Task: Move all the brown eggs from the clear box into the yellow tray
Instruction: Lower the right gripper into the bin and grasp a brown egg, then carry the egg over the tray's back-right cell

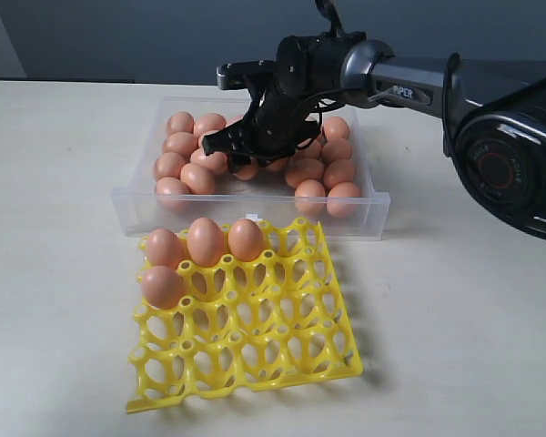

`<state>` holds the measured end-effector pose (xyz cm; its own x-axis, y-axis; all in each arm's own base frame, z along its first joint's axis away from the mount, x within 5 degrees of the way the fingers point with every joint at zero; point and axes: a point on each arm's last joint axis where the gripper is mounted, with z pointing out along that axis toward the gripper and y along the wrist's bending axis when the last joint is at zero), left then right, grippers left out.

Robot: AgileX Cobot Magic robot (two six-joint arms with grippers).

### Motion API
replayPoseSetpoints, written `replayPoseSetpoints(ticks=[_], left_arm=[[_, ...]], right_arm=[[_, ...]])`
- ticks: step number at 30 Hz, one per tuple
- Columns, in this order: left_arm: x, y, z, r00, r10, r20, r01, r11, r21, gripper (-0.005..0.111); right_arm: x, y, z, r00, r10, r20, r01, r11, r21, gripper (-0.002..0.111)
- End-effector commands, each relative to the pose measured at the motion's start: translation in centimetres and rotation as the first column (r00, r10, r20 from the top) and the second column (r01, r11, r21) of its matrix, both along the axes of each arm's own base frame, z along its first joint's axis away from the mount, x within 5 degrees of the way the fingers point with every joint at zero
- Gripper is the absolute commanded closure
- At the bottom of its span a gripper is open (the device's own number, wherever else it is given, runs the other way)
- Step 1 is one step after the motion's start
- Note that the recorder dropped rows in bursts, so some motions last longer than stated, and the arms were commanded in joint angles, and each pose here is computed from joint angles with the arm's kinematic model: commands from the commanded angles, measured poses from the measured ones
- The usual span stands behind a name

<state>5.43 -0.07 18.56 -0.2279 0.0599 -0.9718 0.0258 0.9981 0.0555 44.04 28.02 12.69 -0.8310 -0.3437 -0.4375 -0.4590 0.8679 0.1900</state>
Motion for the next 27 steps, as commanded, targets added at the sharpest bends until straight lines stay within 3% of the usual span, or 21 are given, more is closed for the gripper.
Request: replayPoseSetpoints(ticks=[1,3,4,9,14,21,27], left_arm=[[0.0,0.0,0.0,1.0,0.004,0.011,-0.004,1.0,-0.001,0.106],[0.0,0.0,0.0,1.0,0.004,0.011,-0.004,1.0,-0.001,0.106],[0.0,0.0,0.0,1.0,0.004,0.011,-0.004,1.0,-0.001,0.106],[0.0,0.0,0.0,1.0,0.004,0.011,-0.004,1.0,-0.001,0.106],[0.0,0.0,0.0,1.0,0.004,0.011,-0.004,1.0,-0.001,0.106],[0.0,0.0,0.0,1.0,0.004,0.011,-0.004,1.0,-0.001,0.106],[0.0,0.0,0.0,1.0,0.004,0.011,-0.004,1.0,-0.001,0.106]], right_arm=[[0.2,-0.3,-0.8,1.0,-0.001,-0.006,0.001,1.0,-0.017,0.089],[0.3,-0.3,-0.8,1.0,-0.002,-0.001,0.002,1.0,-0.015,0.106],[0.3,-0.3,-0.8,1.0,-0.005,-0.001,0.005,1.0,-0.013,0.108],[0.3,-0.3,0.1,1.0,-0.005,0.014,0.005,1.0,-0.001,0.108],[-0.1,0.9,4.6,0.989,0.01,0.15,-0.02,0.998,0.063,0.108],[-3.6,2.1,12.7,0.91,0.011,0.414,-0.092,0.98,0.177,0.108],[-8.8,-1.7,13.8,0.817,-0.104,0.567,-0.073,0.957,0.281,0.108]])
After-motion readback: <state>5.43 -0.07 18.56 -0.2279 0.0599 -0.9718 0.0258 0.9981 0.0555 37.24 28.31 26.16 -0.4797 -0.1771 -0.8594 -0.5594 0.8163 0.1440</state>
